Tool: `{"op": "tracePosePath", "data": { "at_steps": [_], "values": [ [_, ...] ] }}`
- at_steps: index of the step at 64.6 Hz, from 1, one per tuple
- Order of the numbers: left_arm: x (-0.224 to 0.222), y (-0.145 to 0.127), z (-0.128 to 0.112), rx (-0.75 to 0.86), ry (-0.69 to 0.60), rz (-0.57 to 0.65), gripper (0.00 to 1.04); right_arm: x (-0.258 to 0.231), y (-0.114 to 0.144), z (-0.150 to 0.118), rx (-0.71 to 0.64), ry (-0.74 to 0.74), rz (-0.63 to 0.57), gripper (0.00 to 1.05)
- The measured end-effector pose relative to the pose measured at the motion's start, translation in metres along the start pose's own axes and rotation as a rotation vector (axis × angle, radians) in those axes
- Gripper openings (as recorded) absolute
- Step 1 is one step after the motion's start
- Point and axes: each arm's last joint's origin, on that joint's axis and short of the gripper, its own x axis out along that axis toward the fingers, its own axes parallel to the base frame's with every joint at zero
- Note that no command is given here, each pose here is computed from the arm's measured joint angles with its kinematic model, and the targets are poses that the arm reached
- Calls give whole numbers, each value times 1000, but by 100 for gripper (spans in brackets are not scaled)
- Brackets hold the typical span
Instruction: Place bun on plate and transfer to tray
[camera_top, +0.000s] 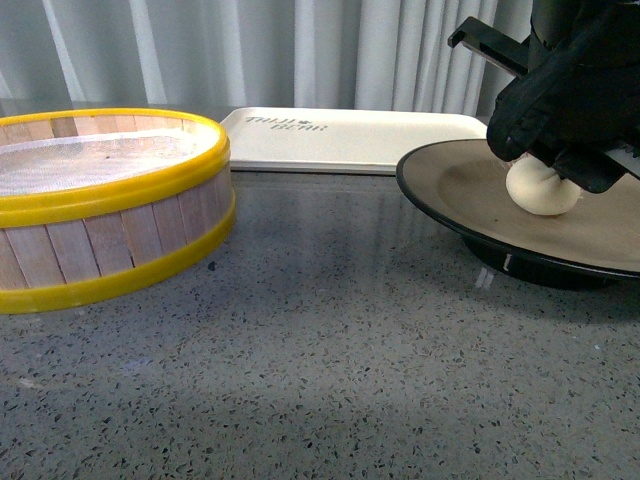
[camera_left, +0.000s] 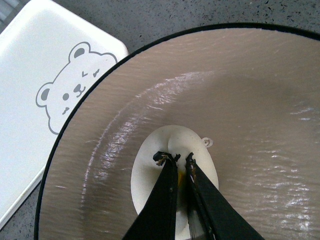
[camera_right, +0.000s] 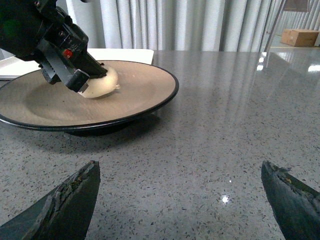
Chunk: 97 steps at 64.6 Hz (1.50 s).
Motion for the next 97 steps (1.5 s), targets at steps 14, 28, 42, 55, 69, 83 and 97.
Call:
{"op": "tracePosePath", "data": {
  "at_steps": [14, 28, 42, 55, 69, 83, 97],
  "values": [
    [-2, -3, -3, 24, 32, -33, 17, 0, 0, 0, 0, 0, 0, 96],
    [-7, -2, -1, 10, 37, -62, 57, 0, 0, 0, 0, 0, 0, 96],
    [-12, 2, 7, -21, 24, -73, 91, 0, 0, 0, 0, 0, 0, 96],
    [-23, 8, 14, -61, -7, -79, 98, 0, 0, 0, 0, 0, 0, 96],
    [-81, 43, 26, -167, -227, 30, 98, 0, 0, 0, 0, 0, 0, 96],
    [-202, 94, -49, -266, -331, 218, 98, 0, 0, 0, 0, 0, 0, 96],
    [-248, 100, -123, -418, -328, 464, 89, 0, 0, 0, 0, 0, 0, 96]
  ]
}}
